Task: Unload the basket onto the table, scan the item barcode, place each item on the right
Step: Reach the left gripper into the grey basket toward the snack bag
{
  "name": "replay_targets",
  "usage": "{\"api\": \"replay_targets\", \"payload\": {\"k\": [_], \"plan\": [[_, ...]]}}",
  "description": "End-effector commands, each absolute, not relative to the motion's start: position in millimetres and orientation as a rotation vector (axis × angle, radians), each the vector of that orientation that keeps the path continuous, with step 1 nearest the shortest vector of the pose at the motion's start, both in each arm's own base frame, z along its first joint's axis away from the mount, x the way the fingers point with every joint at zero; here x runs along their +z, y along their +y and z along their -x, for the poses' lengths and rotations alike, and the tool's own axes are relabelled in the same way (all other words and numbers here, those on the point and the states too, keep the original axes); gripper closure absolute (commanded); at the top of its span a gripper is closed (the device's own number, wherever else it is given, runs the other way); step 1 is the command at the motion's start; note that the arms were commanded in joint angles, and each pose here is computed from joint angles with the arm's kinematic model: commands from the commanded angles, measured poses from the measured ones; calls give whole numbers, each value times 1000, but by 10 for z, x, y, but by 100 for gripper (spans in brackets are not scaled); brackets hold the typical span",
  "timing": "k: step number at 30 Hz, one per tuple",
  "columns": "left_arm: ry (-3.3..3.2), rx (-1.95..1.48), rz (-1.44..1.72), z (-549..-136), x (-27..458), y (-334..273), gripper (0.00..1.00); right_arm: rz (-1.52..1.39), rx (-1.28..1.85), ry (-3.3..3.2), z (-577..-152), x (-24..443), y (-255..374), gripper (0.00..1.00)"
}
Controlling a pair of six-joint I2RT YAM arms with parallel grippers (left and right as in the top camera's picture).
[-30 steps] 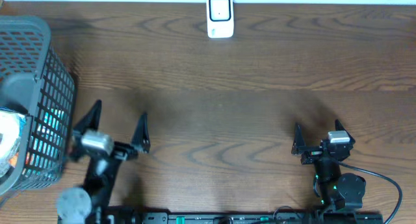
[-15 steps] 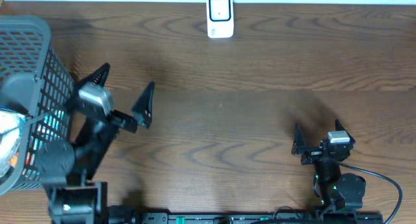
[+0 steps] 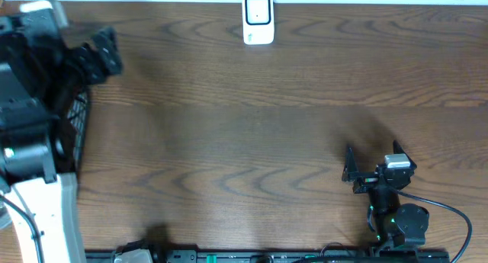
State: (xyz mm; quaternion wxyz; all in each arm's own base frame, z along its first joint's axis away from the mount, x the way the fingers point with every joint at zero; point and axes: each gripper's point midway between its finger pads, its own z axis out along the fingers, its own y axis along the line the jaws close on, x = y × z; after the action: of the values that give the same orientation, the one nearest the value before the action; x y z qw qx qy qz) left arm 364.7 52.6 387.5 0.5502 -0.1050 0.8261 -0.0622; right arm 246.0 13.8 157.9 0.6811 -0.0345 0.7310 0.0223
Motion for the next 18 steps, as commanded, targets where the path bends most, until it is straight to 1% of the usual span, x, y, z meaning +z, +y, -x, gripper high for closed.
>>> {"api": "replay_targets", "payload": {"k": [1, 8, 9, 11, 15, 18], "plan": [[1927, -127, 351, -3685, 3917, 859, 2, 100, 50, 1640, -2456, 1576, 166, 1], [1911, -21, 444, -3575, 3898, 1312, 2, 100, 50, 1640, -2456, 1576, 166, 1], [1891, -2, 479, -3569, 3916, 1409, 2, 100, 50, 1640, -2456, 1576, 166, 1], [1833, 29, 644, -3513, 3937, 1670, 2, 100, 50, 1640, -2456, 1576, 166, 1], [1805, 67, 765, -3424, 4034, 2087, 2, 100, 49, 1640, -2456, 1576, 165, 1], [1874, 83, 863, -3407, 3903, 2345, 2, 100, 50, 1640, -2456, 1576, 166, 1]]}}
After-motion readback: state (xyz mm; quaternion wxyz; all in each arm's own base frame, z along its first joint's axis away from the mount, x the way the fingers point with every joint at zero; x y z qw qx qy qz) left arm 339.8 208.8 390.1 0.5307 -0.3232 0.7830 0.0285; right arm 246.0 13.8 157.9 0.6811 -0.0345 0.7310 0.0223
